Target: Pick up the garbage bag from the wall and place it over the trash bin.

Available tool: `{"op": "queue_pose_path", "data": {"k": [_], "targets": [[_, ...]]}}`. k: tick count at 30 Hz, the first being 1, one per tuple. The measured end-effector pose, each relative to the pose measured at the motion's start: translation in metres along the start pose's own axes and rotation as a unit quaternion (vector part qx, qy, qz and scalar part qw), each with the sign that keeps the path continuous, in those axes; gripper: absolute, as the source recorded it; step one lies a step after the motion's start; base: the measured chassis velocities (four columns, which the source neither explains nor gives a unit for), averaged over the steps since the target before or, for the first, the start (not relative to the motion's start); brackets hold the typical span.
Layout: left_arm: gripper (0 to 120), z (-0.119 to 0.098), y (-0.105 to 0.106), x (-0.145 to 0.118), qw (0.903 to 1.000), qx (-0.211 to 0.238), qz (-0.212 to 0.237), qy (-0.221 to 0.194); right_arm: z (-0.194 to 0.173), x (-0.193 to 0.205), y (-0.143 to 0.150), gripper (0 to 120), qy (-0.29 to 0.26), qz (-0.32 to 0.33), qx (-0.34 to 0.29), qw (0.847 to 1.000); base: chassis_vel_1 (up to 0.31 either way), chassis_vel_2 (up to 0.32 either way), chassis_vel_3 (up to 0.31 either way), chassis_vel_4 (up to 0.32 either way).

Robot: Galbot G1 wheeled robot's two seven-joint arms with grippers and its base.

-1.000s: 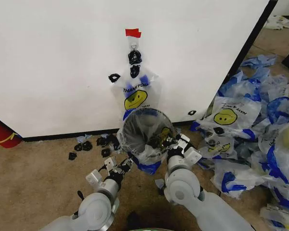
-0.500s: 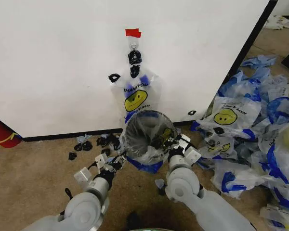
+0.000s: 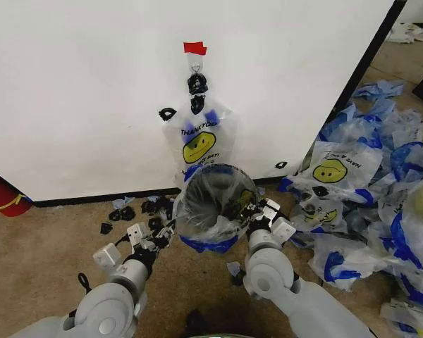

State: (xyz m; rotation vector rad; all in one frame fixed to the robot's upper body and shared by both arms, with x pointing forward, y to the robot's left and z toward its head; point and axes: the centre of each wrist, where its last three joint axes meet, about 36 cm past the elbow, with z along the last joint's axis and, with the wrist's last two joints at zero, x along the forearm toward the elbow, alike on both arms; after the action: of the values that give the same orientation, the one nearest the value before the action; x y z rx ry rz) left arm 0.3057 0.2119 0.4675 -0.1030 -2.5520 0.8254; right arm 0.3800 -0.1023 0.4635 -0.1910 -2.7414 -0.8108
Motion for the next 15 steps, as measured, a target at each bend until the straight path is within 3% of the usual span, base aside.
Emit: {"op": "queue_pose_path", "data": {"k": [9, 15], "targets": [[50, 0.005, 0.004, 0.004, 0.9998, -0.004, -0.019, 0.007, -0.002, -0.009, -0.004, 0, -0.008, 0.012, 0.004, 1.000, 0.000, 0.000, 0.000, 0.000], [51, -0.005, 0.005, 0.004, 0.9994, -0.013, -0.027, -0.016, 0.001, -0.008, -0.006, 0, -0.004, 0.015, 0.005, 1.000, 0.000, 0.000, 0.000, 0.000]]}}
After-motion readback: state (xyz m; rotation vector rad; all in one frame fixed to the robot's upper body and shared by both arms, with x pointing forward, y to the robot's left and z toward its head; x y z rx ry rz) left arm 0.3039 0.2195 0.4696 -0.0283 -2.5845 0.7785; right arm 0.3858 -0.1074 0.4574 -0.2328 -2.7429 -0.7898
